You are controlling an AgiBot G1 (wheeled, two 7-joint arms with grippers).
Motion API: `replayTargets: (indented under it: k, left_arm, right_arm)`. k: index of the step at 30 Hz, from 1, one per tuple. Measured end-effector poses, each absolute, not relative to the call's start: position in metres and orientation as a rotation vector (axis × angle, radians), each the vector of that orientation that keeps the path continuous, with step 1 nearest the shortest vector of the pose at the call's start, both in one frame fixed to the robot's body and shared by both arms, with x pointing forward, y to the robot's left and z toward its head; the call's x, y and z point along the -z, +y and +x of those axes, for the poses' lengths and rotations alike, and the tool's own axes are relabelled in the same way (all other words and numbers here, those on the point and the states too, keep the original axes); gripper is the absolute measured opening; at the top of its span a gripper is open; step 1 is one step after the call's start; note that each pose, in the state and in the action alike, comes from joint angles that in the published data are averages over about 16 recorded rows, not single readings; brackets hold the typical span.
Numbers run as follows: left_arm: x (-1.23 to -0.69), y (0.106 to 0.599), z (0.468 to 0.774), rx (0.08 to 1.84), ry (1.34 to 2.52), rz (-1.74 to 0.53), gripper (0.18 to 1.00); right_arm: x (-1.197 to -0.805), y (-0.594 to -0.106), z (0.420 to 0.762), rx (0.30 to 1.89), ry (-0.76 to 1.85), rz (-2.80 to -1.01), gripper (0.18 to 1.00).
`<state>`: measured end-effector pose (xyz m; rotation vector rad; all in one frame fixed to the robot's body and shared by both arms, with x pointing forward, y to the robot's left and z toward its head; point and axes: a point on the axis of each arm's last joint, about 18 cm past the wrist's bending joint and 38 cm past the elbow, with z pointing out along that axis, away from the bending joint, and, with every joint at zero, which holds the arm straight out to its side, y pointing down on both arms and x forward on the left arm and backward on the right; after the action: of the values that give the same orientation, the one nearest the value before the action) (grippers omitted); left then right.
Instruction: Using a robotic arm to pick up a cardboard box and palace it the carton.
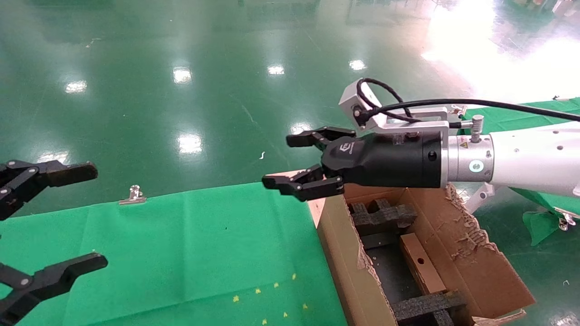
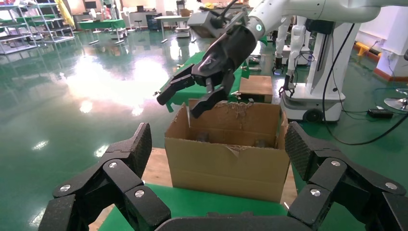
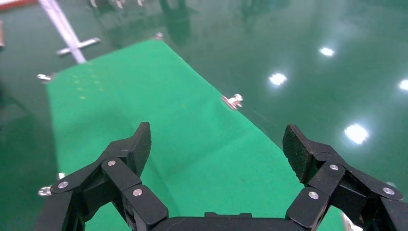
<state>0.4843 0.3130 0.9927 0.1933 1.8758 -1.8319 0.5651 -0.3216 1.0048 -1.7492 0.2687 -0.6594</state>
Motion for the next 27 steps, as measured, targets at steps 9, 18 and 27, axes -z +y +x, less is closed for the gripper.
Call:
replayTargets:
  k: [9,18,27]
  left_arm:
    - [-0.993,0.313,0.484,1.832,1.876,0.193,1.001]
    - [-0.993,0.313,0.484,1.832,1.876,0.193,1.001]
    - [-0.993,0.313,0.484,1.832,1.876,0.193,1.001]
  right_arm:
    - [-1.004,-0.306,0.542,0.598,0.114,-1.713,1.001]
    - [-1.001,-0.299,0.516,0.561,-0.031,-1.668,1.001]
    - [-0.996,-0.299,0.492,0.549,-0.154,-1.624,1.001]
